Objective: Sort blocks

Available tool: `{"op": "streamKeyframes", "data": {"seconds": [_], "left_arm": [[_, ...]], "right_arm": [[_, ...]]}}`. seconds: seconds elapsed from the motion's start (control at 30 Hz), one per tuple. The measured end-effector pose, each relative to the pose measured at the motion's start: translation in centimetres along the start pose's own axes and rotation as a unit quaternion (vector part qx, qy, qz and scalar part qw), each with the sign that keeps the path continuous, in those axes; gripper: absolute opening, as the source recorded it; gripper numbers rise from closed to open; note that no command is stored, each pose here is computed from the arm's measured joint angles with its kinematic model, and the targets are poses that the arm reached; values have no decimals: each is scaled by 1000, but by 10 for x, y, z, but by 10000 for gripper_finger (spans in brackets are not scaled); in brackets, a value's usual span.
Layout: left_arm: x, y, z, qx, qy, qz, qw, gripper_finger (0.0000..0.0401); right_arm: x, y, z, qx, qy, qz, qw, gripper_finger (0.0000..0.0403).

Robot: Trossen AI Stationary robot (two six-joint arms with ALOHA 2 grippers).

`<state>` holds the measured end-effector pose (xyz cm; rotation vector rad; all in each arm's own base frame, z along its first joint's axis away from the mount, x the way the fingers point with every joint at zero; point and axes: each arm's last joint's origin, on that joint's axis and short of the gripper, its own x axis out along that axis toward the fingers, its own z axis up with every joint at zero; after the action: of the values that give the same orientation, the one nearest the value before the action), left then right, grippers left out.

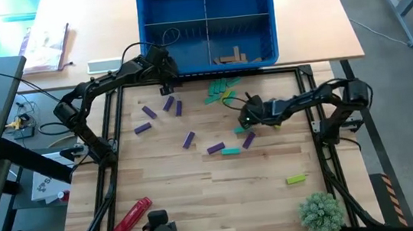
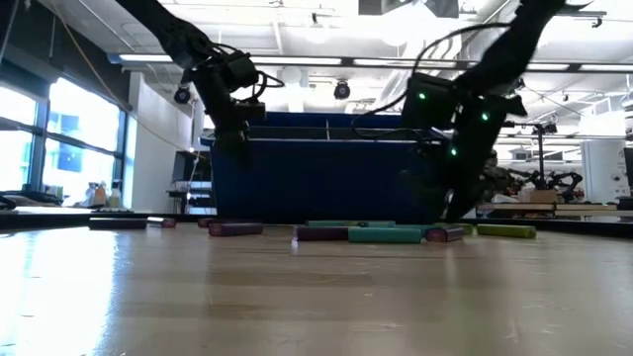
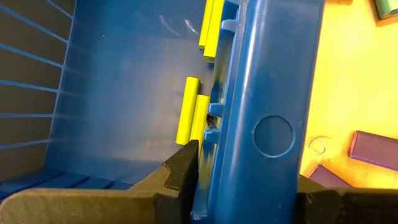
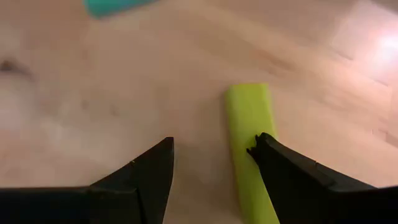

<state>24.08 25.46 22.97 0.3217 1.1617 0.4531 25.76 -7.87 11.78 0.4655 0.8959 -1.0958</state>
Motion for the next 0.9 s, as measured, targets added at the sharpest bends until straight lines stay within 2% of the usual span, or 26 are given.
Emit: {"op": "streamKeyframes", "data": {"seconds": [0.13, 0.33, 0.57, 0.77, 0.9], "left_arm": [[0, 0, 0, 0, 0, 0, 1000, 83], [0, 0, 0, 0, 0, 1, 1000, 83], [0, 1, 1, 1, -3, 4, 1000, 83], [0, 1, 1, 1, -3, 5, 1000, 83], [0, 1, 1, 1, -4, 6, 1000, 83]], "right_arm": [[4, -6, -13, 29, -59, -30, 997, 213], [-11, 8, -13, 14, -106, -12, 994, 213], [-26, 9, -15, 14, -172, -49, 984, 213], [-19, -3, -28, 53, -175, -86, 979, 213], [-11, -11, -38, 81, -148, -61, 984, 213]]}}
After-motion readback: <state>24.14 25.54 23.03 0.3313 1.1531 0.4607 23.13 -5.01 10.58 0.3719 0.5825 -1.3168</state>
